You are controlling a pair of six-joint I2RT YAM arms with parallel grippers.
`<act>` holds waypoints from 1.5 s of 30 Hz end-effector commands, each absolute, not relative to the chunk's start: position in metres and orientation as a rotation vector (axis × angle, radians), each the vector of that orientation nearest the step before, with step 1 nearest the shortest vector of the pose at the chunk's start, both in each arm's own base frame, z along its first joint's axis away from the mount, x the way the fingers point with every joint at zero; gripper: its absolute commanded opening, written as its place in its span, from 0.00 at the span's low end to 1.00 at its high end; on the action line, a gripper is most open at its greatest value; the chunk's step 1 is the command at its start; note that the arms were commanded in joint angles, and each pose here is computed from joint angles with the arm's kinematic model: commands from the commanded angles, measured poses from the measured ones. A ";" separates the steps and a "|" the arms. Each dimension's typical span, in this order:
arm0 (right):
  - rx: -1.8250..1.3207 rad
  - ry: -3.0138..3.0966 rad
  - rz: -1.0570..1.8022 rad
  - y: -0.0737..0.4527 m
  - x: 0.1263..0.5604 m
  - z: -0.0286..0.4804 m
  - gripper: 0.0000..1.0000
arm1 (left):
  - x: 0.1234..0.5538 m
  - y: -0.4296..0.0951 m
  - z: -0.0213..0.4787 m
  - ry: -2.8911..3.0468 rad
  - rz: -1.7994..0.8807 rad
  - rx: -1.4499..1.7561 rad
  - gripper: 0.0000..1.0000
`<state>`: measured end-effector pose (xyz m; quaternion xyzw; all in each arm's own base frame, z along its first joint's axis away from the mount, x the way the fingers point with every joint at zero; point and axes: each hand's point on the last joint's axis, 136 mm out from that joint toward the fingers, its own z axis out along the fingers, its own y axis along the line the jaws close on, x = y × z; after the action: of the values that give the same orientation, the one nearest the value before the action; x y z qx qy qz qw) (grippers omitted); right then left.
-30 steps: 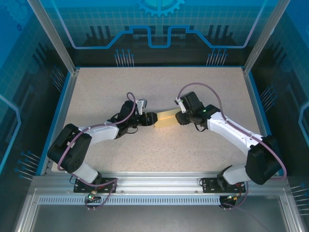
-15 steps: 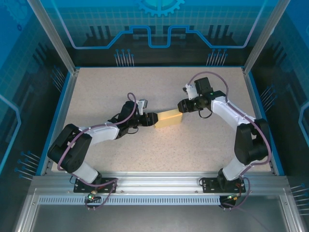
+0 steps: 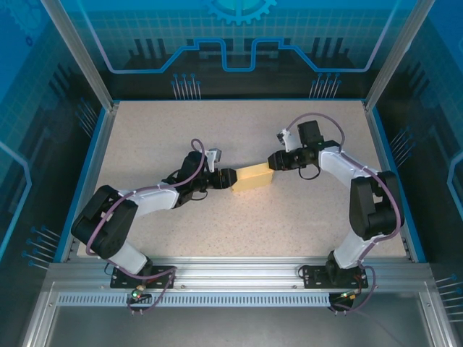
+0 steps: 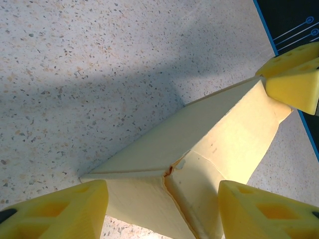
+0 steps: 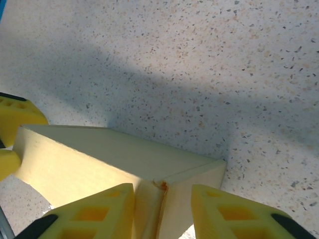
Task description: Fold the paper box
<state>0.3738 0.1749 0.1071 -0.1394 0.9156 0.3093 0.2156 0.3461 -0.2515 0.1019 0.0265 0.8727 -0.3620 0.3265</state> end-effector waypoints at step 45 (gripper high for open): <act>-0.239 2.617 1.116 0.163 0.309 0.065 0.34 | 0.332 -0.241 0.064 2.370 -0.901 -0.001 0.60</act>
<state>0.3350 0.1714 0.1003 -0.1196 0.8861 0.4002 0.2007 0.3468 -0.2501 0.0989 0.0166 0.8667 -0.3652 0.3395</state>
